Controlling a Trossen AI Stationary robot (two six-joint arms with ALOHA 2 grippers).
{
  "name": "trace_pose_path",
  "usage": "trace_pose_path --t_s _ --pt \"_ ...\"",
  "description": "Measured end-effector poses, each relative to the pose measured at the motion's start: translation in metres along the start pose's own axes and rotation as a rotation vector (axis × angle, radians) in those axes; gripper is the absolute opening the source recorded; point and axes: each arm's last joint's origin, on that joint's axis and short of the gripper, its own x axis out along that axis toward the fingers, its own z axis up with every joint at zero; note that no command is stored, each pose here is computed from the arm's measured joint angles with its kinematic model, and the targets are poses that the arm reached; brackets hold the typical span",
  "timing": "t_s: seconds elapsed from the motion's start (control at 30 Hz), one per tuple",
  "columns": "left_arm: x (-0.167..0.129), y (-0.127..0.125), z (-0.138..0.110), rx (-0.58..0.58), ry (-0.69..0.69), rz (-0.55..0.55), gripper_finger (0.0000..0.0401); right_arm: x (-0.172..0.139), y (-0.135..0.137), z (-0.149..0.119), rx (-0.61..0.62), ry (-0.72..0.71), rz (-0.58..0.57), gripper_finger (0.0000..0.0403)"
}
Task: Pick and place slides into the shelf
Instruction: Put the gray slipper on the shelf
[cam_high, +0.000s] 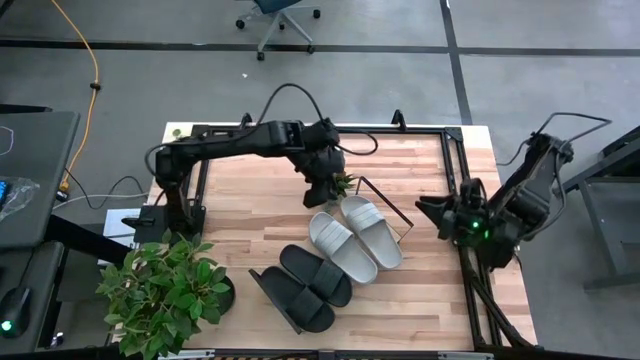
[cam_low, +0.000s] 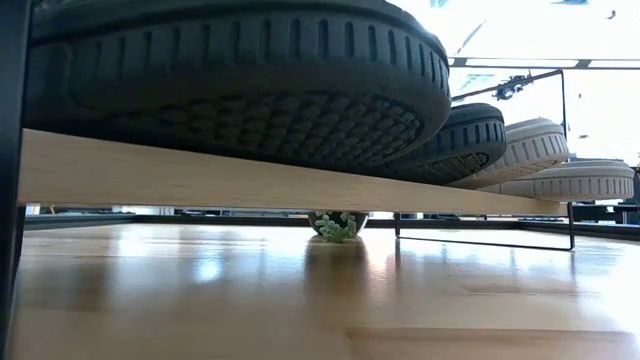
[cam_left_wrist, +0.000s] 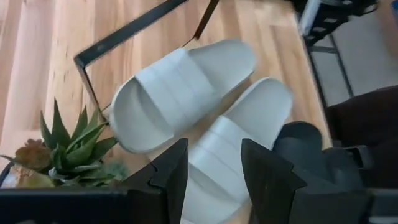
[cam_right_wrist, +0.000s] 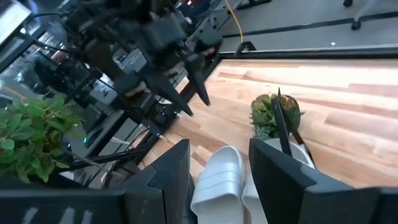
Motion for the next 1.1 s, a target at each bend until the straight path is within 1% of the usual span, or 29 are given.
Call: trace_pose_path --t_s 0.07,0.2,0.3,0.43,0.53,0.63,0.7,0.8,0.87,1.0,1.1 --pt "0.004 0.001 -0.002 -0.01 0.024 0.028 0.0138 -0.002 -0.003 0.006 -0.018 0.006 0.01 0.0156" --pt "0.003 -0.001 -0.003 -0.038 0.039 0.077 0.0138 -0.007 -0.01 0.017 -0.047 0.015 0.03 0.0156" --pt "0.001 -0.002 -0.008 -0.077 0.09 0.112 0.0138 -0.011 -0.016 0.026 -0.07 0.024 0.046 0.0156" --pt "-0.004 -0.014 -0.015 -0.108 0.165 0.155 0.0138 -0.015 -0.024 0.037 -0.091 0.029 0.07 0.0156" --pt "0.0 -0.027 -0.013 -0.092 0.157 0.177 0.0138 -0.018 -0.029 0.044 -0.101 0.03 0.084 0.0156" --pt "0.005 -0.035 -0.009 -0.077 0.115 0.169 0.0138 -0.02 -0.033 0.05 -0.109 0.03 0.095 0.0156" --pt "0.005 -0.036 -0.008 -0.077 0.11 0.17 0.0138 -0.021 -0.036 0.052 -0.103 0.029 0.101 0.0156" --pt "0.008 -0.041 -0.015 -0.097 0.157 0.207 0.0138 -0.022 -0.038 0.055 -0.089 0.034 0.108 0.0156" --pt "0.002 -0.044 -0.025 -0.125 0.187 0.22 0.0138 -0.023 -0.04 0.057 -0.086 0.043 0.114 0.0156" --pt "-0.006 -0.051 -0.038 -0.155 0.053 0.201 0.0138 -0.023 -0.04 0.057 -0.084 0.045 0.116 0.0156" --pt "0.004 -0.047 -0.047 -0.197 -0.106 0.163 0.0138 -0.023 -0.04 0.057 -0.089 0.043 0.114 0.0156"
